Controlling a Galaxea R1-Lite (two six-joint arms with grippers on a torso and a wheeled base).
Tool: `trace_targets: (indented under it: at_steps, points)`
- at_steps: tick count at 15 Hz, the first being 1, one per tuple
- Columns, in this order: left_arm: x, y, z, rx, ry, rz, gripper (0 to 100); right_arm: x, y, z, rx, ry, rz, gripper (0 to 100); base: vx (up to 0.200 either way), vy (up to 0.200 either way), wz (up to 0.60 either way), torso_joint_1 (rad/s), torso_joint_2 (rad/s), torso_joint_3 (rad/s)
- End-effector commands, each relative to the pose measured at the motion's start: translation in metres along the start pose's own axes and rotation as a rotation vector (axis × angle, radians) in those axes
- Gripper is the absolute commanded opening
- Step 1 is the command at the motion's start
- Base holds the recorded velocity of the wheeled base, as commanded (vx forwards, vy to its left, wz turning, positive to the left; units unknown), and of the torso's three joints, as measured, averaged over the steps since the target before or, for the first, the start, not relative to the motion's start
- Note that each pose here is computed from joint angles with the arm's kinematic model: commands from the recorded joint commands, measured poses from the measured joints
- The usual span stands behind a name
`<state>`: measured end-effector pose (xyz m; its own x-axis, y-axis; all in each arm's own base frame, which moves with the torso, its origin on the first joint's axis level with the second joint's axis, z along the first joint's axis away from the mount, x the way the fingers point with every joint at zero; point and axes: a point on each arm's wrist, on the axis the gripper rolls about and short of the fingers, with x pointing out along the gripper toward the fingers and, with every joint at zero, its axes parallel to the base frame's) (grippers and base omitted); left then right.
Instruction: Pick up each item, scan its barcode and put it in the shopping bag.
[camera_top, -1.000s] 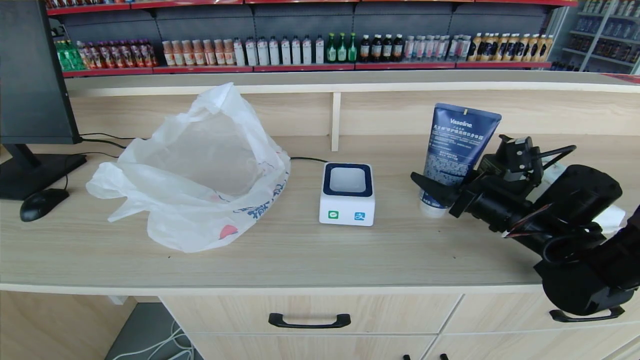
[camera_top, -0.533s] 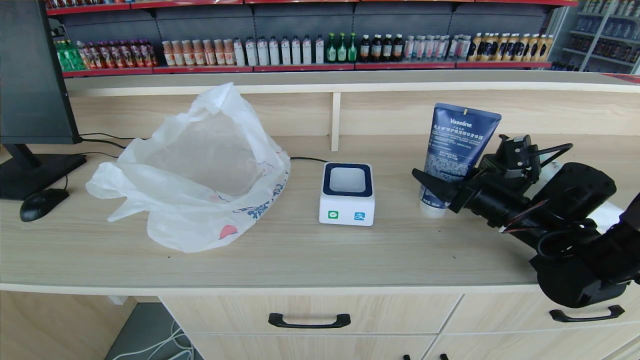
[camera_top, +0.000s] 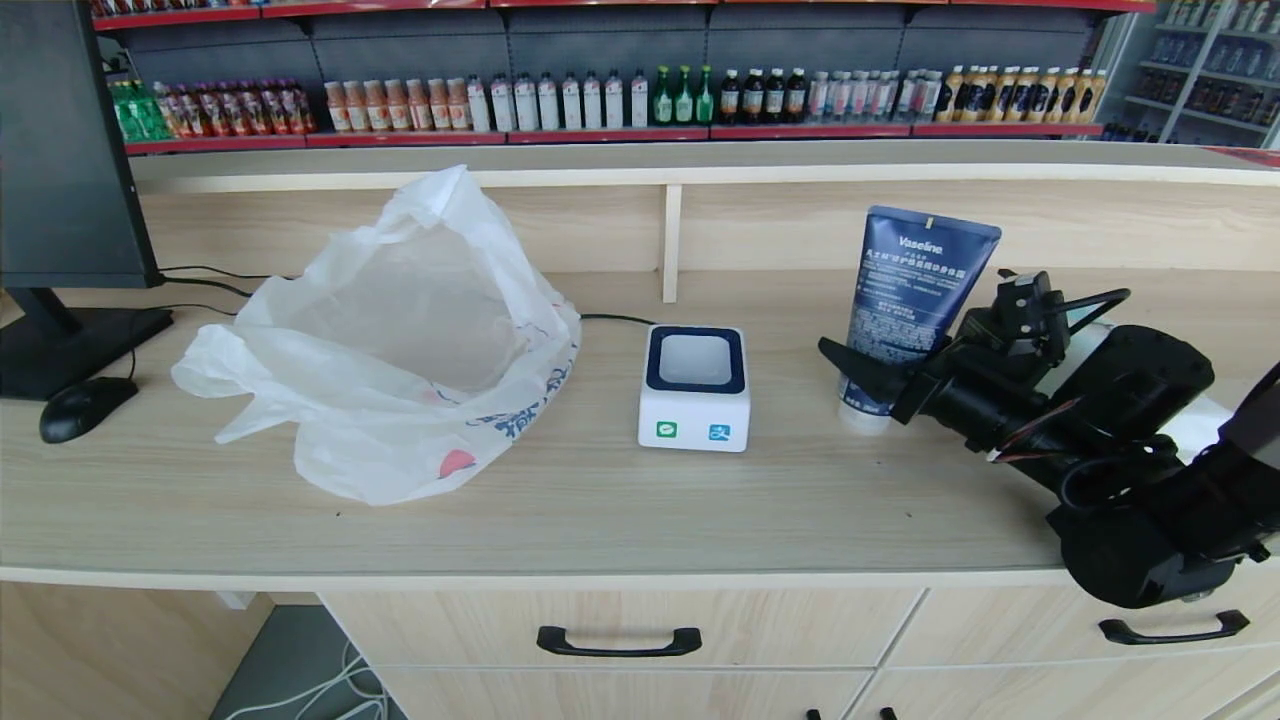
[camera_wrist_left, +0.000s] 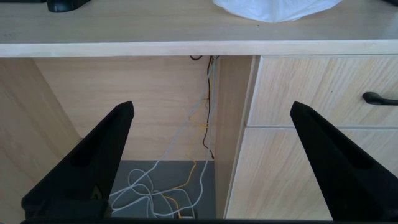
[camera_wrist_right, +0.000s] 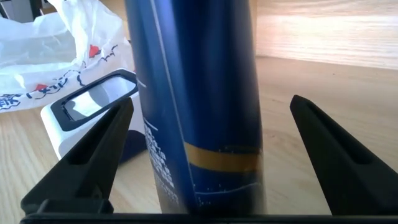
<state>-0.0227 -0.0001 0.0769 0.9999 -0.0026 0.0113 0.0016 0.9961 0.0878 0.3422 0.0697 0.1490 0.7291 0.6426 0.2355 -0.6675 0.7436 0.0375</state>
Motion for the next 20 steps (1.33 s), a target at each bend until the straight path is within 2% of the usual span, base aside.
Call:
trace_targets:
  at_steps: [1, 2, 11, 15, 17, 20]
  points:
    - [0.000, 0.000, 0.000, 0.000, -0.001, 0.000, 100, -0.001, 0.001, 0.001, -0.001, 0.000, -0.001, 100, 0.000, 0.000, 0.00, 0.000, 0.00, 0.000]
    - [0.000, 0.000, 0.000, 0.000, -0.001, 0.000, 100, -0.001, 0.001, 0.000, -0.001, 0.000, -0.004, 0, 0.000, 0.000, 0.00, 0.000, 0.00, 0.000]
    - [0.000, 0.000, 0.000, 0.000, -0.001, 0.000, 100, -0.002, 0.003, 0.009, -0.020, -0.021, -0.002, 0, 0.000, 0.000, 0.00, 0.000, 0.00, 0.000]
    - [0.000, 0.000, 0.000, -0.002, -0.001, 0.000, 100, -0.007, 0.011, 0.033, -0.071, -0.076, -0.001, 0, 0.000, 0.000, 0.00, 0.000, 0.00, 0.000]
    - [0.000, 0.000, 0.000, -0.007, 0.001, 0.001, 100, -0.014, 0.026, 0.041, -0.108, -0.084, 0.015, 0, 0.000, 0.000, 0.00, 0.000, 0.00, 0.000]
    - [0.000, 0.000, 0.000, -0.013, 0.002, -0.001, 100, -0.035, 0.067, 0.060, -0.179, -0.107, 0.090, 0, 0.000, 0.000, 0.00, 0.000, 0.00, 0.000]
